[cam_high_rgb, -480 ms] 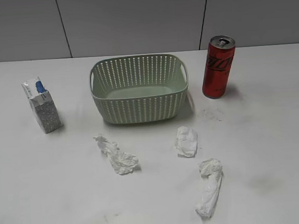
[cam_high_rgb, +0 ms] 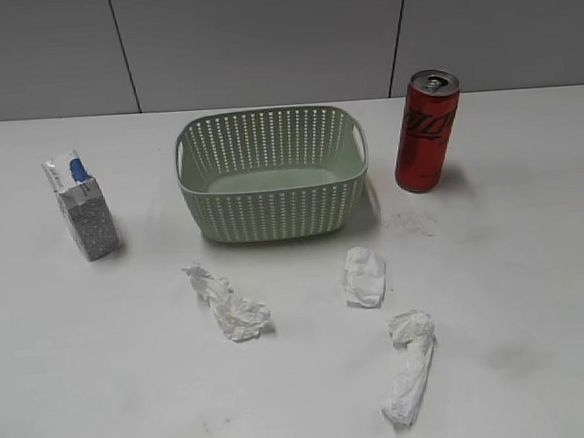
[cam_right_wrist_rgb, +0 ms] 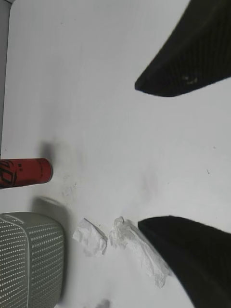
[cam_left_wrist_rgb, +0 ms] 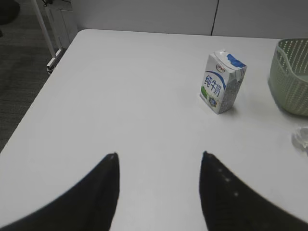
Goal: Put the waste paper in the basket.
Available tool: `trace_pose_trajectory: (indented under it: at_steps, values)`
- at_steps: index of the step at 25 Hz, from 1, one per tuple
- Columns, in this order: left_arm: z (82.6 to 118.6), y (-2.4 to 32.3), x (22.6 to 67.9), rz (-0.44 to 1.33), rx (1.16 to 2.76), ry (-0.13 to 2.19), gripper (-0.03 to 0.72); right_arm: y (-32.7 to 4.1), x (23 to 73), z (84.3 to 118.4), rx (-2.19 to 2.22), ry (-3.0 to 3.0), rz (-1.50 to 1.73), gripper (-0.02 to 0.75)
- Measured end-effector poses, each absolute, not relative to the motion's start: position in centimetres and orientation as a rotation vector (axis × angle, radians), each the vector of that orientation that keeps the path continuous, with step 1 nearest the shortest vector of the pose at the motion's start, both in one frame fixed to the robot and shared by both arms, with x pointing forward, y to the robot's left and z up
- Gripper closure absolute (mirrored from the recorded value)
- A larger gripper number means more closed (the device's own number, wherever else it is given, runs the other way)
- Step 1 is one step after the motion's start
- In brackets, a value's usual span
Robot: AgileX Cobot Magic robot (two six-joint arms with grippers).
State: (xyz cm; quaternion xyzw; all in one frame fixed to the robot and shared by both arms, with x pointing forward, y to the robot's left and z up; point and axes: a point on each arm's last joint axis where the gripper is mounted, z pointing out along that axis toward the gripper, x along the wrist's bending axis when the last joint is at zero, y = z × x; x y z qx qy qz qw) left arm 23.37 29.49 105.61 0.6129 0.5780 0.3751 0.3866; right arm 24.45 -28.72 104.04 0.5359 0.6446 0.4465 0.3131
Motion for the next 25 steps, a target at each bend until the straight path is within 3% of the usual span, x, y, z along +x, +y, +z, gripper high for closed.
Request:
trace_pose_trajectory:
  at_steps: [8, 25]
  values:
    - [105.6, 29.5, 23.4, 0.955, 1.560, 1.471, 0.295, -28.3, 26.7, 104.5, 1.503, 1.775, 1.126, 0.155]
    - [105.6, 29.5, 23.4, 0.955, 1.560, 1.471, 0.295, -26.1, 39.4, 104.4, 1.848, 2.087, 0.822, 0.155]
